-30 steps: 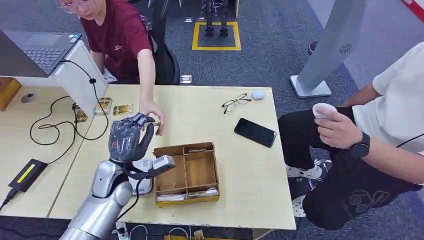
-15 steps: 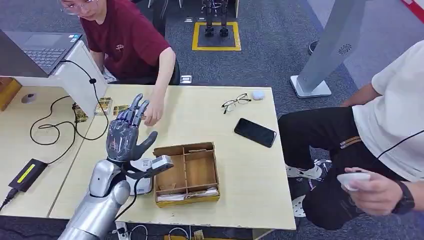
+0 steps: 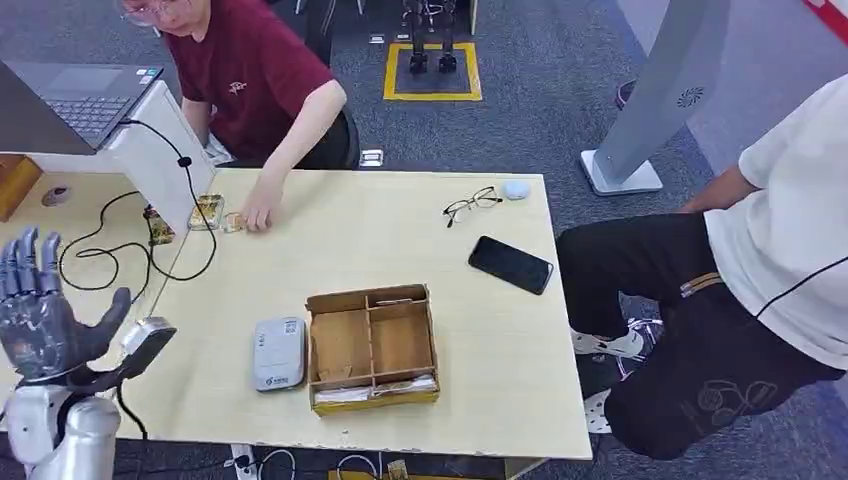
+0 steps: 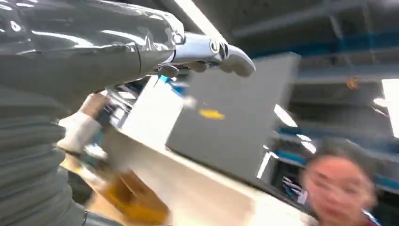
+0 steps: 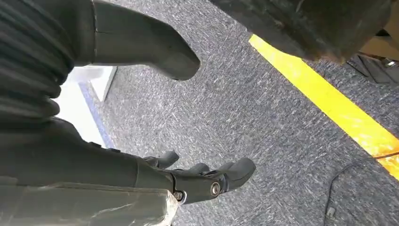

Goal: Pass the card to the sensor for recognition and then transmit it.

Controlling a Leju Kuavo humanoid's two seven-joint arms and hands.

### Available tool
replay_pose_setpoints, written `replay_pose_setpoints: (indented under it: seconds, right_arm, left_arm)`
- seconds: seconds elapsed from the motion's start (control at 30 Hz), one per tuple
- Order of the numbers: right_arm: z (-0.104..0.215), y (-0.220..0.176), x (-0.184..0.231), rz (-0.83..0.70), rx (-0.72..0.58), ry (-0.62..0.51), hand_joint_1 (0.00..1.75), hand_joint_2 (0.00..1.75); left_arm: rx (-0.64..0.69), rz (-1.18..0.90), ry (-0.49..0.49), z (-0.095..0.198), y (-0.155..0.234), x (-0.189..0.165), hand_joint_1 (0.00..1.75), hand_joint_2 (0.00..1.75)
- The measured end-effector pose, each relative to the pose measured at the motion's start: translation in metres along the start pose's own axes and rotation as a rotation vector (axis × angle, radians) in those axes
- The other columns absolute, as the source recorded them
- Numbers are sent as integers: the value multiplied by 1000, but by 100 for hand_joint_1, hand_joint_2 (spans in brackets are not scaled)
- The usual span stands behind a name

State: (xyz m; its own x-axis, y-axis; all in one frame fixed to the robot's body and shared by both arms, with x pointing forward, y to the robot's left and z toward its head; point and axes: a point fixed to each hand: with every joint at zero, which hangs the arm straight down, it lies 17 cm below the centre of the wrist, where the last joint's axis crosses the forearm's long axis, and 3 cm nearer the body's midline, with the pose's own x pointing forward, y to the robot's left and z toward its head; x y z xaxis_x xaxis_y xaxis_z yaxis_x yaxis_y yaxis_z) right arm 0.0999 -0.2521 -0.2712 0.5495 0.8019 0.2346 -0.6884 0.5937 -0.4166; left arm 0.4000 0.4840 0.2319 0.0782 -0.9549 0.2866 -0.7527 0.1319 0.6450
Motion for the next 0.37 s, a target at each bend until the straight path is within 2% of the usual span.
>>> replay_pose_setpoints:
  seconds: [0.23,0.33,0.37]
  right_arm:
    - [2,3,-8,-35,-4,28,0,175]
    - [2,3,-9,-43,-4,33,0,175]
    - [2,3,-9,-44,-4,34,0,175]
  left_arm:
    - [49,-221,253,58,78,-140,0,175]
    - [15,-308,356,95,94,-191,0,175]
    - [11,-318,371,101,97,-197,0,175]
